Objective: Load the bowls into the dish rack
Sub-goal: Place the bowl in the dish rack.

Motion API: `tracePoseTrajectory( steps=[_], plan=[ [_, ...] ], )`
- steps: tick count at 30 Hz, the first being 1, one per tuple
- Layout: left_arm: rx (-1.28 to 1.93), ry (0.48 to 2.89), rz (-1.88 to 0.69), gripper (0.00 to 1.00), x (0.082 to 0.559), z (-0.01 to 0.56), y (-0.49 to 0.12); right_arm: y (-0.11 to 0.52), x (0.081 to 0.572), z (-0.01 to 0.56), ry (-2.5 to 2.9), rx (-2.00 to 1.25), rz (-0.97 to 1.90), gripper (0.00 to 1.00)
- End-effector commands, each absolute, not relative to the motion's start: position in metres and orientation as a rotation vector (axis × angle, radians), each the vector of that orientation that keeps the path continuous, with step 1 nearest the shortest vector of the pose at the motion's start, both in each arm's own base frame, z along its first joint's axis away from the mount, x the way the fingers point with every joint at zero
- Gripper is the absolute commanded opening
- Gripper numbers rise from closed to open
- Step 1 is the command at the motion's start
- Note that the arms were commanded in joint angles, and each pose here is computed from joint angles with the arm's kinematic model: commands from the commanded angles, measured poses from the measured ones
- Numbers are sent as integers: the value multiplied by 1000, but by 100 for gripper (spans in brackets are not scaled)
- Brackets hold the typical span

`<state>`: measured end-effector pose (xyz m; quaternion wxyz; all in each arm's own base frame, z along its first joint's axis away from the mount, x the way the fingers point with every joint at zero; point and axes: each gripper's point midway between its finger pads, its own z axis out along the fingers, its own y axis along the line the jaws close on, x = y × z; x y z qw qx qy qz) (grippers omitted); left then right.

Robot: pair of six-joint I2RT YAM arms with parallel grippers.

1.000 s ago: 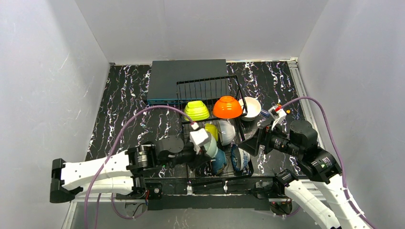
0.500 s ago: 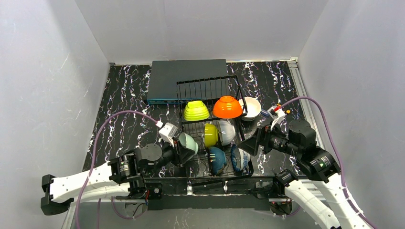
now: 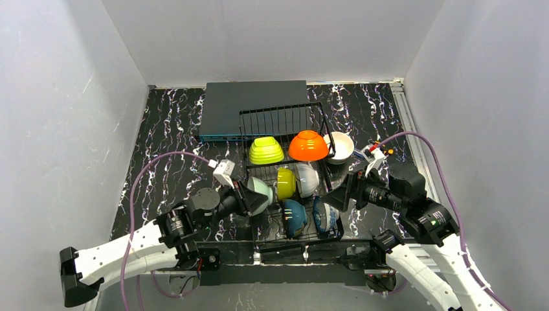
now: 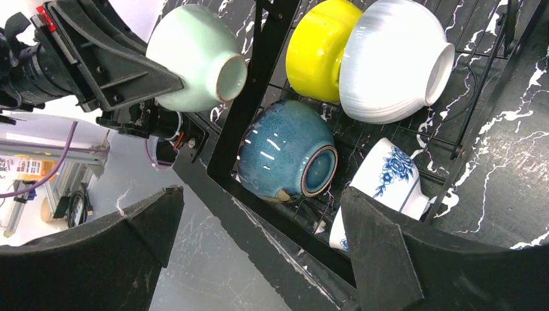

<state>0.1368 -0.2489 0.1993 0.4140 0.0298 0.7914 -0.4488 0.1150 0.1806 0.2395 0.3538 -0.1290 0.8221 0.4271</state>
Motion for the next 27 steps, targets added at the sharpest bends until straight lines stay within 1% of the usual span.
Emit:
tracePoseTrajectory(
  steps=[1,4,8,13,18,27],
  plan=[
    [-23,1811,-1365,0,144,248,-261,184,117,245,2088,-351,1121,99],
    [-74,1782,-1438,0,150,248,-260,184,116,244,2090,-350,1124,99],
    [-86,1807,-1543,0,151,244,-262,184,116,244,2093,-351,1123,99],
    [-128,1788,-1591,0,159,239,-258,184,116,243,2096,-352,1123,99],
    [-181,1715,-1673,0,168,240,-252,184,116,242,2098,-352,1123,99],
    [-251,1699,-1664,0,182,222,-243,184,116,240,2105,-350,1120,99]
  ],
)
